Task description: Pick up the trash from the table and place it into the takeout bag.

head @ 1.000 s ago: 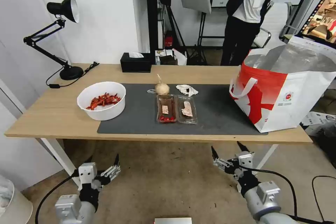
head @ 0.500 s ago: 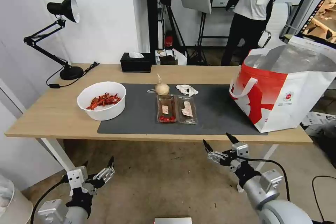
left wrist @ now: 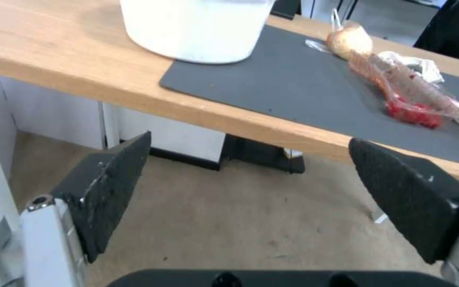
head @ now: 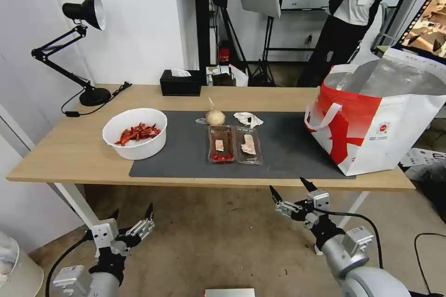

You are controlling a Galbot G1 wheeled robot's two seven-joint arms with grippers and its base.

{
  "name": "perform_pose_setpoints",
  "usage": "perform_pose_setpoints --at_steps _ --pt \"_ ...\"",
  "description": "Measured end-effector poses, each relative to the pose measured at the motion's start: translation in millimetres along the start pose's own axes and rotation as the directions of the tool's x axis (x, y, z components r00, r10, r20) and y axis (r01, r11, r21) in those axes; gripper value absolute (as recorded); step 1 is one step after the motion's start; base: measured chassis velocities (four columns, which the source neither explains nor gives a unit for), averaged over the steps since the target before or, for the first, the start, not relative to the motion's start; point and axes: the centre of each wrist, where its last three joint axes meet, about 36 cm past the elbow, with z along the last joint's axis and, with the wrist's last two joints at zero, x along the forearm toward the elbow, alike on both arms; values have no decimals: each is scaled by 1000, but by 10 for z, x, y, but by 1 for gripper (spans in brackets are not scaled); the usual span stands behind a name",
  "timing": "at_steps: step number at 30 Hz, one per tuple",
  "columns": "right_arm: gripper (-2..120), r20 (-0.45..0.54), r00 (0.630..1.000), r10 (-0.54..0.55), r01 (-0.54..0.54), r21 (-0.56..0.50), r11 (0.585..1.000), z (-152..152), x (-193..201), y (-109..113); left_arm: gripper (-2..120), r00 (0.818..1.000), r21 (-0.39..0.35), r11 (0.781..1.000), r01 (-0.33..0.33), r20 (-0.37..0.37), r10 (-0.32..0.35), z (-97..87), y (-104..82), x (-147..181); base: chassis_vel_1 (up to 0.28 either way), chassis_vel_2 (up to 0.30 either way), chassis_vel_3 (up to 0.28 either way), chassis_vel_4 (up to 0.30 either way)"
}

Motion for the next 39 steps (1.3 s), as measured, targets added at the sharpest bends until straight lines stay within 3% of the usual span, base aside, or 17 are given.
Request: perform_pose_setpoints --at_steps 3,5,6,9,10,11,14,15,16,18,19,20,22,29,39 --pt "100 7 1000 2 -2 -12 1000 15 -14 9 100 1000 -3 1000 -1 17 1 28 10 -14 0 0 0 0" --pt "100 33 999 10 -5 -150 989 0 -66 77 100 999 -2 1000 -8 32 8 52 19 -24 0 0 0 0" --pt "100 33 999 10 -5 -150 989 0 -66 77 100 999 -2 1000 -8 32 8 52 19 -24 0 0 0 0" --pt "100 62 998 28 -4 -362 932 -135 -192 95 100 999 10 1000 -14 37 14 54 23 -25 0 0 0 0" --pt "100 62 998 28 -4 -362 932 -135 -192 95 100 999 10 1000 -14 37 14 54 23 -25 0 0 0 0" --pt "100 71 997 25 8 -432 902 -197 -250 90 100 999 11 1000 -14 38 13 52 28 -26 0 0 0 0" --pt "100 82 997 -15 71 -739 670 -607 -561 110 100 999 11 1000 -12 40 12 52 38 -34 0 0 0 0" --pt "100 82 997 -15 71 -739 670 -607 -561 110 100 999 11 1000 -12 40 12 52 38 -34 0 0 0 0" --pt "100 41 999 -30 51 -820 569 -701 -659 157 100 999 12 1000 -14 39 13 55 32 -35 0 0 0 0" --pt "100 -32 998 -56 -3 -889 458 -749 -820 248 100 999 10 1000 -11 37 11 56 38 -34 0 0 0 0" --pt "100 -32 998 -56 -3 -889 458 -749 -820 248 100 999 10 1000 -11 37 11 56 38 -34 0 0 0 0" --pt "100 -65 996 -66 -32 -910 414 -755 -908 304 100 999 7 1000 -7 38 7 52 48 -35 0 0 0 0" --pt "100 -104 992 -78 -68 -927 369 -751 -1042 412 100 999 17 1000 -7 37 7 45 59 -40 0 0 0 0" --pt "100 -186 980 -73 -152 -931 332 -707 -1394 598 100 1000 41 999 -14 16 14 68 71 -67 0 0 0 0" --pt "100 -248 968 -29 -226 -920 319 -712 -1673 674 100 1000 38 999 -9 7 8 67 99 -76 0 0 0 0"
